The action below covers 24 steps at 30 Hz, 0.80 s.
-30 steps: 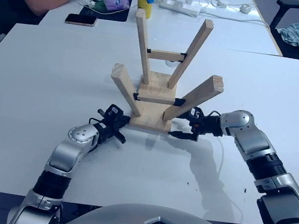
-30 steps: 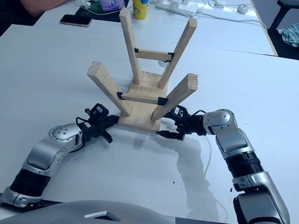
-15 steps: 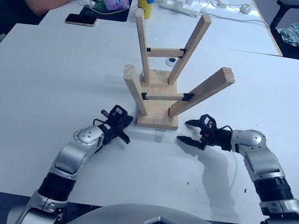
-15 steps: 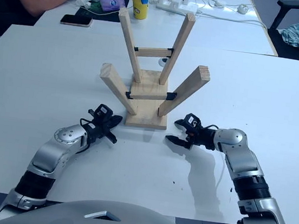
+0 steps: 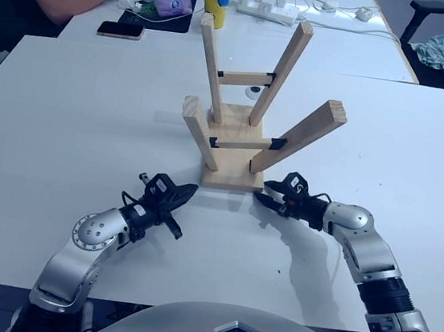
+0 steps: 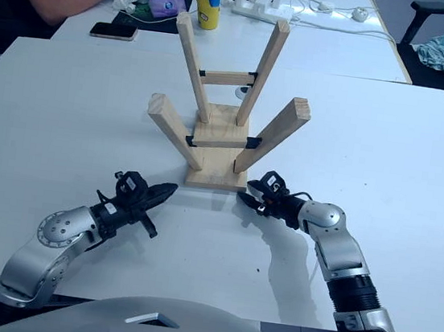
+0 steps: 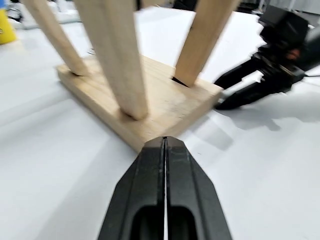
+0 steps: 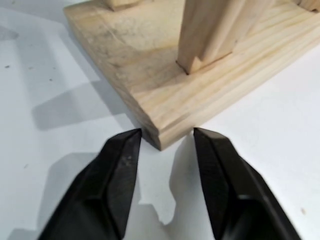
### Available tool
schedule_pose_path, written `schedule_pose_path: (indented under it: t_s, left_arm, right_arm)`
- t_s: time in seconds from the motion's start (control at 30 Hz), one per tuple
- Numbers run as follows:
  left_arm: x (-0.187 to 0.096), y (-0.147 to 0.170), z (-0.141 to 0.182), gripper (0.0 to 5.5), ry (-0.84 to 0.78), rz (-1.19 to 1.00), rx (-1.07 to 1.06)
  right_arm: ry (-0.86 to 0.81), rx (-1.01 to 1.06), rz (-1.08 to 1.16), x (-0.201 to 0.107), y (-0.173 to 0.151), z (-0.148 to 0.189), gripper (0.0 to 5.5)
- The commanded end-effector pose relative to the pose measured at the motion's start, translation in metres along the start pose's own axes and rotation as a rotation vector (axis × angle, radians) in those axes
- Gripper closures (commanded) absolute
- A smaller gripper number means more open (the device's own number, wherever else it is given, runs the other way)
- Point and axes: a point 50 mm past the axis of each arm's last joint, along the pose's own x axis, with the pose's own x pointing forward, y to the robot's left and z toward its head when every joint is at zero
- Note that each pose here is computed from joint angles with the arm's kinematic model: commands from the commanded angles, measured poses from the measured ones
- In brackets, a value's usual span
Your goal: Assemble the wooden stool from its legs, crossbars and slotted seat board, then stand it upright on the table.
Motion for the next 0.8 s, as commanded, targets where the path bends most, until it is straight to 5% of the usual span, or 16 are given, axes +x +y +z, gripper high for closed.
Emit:
schedule_pose_path:
  t_s: [0.03,0.33,0.8]
  left_arm:
    - [0.017,0.001,0.015,5.50,-0.043,-0.034,0.016]
    - [0.053,0.013,0.022,5.50,0.004,0.045,0.014]
    - [0.070,0.032,0.008,5.50,0.101,0.189,-0.060]
  right_arm:
    - [0.057,0.018,0.008,0.005,0.003,-0.008,4.19]
    - [0.068,-0.007,0.014,0.011,-0.002,-0.005,5.45]
    - [0.067,-0.023,0.066,0.017,0.000,-0.001,5.50]
